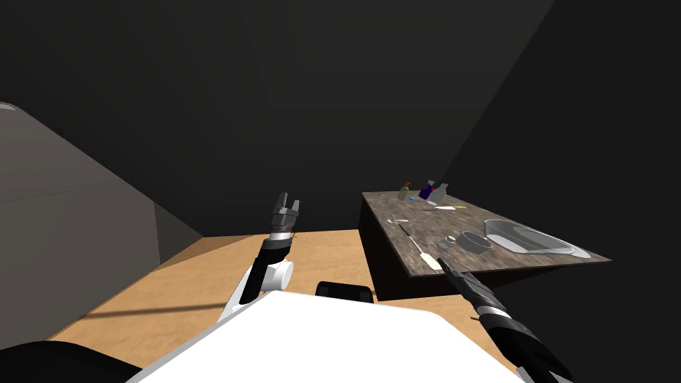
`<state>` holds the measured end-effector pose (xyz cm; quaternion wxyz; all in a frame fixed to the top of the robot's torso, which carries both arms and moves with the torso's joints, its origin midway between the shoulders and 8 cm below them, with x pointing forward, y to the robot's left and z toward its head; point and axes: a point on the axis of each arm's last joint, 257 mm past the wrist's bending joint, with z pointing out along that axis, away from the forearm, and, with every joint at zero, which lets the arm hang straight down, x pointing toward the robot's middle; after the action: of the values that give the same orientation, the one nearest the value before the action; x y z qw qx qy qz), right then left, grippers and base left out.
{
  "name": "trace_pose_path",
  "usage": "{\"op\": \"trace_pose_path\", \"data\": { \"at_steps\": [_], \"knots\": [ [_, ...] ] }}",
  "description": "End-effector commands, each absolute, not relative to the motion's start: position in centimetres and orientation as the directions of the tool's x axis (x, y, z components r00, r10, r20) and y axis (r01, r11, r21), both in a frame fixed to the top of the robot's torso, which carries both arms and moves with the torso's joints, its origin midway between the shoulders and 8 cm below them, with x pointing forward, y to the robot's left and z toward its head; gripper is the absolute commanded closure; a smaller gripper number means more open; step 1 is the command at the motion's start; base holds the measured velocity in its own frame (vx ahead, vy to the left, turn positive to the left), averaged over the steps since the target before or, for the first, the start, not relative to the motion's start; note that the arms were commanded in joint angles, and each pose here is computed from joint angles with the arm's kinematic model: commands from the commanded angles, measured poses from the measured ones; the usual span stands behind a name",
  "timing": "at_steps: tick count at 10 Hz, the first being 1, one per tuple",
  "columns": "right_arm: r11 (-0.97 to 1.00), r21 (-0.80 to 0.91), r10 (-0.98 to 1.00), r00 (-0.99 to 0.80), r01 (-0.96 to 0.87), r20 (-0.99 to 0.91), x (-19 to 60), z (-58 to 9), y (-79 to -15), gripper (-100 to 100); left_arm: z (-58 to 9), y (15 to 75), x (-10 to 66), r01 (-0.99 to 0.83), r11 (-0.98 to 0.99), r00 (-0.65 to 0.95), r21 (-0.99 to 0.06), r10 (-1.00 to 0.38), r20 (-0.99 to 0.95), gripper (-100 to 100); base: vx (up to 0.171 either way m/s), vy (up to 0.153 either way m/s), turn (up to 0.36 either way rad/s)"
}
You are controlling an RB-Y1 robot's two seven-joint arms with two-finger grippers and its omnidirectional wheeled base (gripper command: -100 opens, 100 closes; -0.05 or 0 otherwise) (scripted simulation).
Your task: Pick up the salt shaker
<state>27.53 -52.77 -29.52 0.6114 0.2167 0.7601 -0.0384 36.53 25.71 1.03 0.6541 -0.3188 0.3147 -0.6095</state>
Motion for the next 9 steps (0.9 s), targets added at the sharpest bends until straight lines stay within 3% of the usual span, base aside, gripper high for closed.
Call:
{"op": "trace_pose_path", "data": {
  "at_steps": [1, 6, 9],
  "knots": [
    [0.903, 0.126, 0.227, -0.206, 0.411, -0.952, 25.7, -30.2, -54.7, -100, 1.0, 25.7, 36.5, 0.597, 0.054, 0.059, -0.801, -0.998, -0.023, 0, 0.176, 0.043, -0.005],
    [0.88, -0.041, 0.117, -0.3, 0.473, -0.947, 22.4, -30.5, -60.3, -100, 1.0, 25.7, 36.5, 0.597, 0.054, 0.059, -0.801, -0.998, -0.023, 0, 0.197, -0.012, -0.005],
    [0.874, -0.068, 0.099, -0.313, 0.482, -0.945, 21.9, -30.3, -61.3, -100, 1.0, 25.7, 36.5, 0.597, 0.054, 0.059, -0.801, -0.998, -0.023, 0, 0.14, -0.025, 0.006]
  ]
}}
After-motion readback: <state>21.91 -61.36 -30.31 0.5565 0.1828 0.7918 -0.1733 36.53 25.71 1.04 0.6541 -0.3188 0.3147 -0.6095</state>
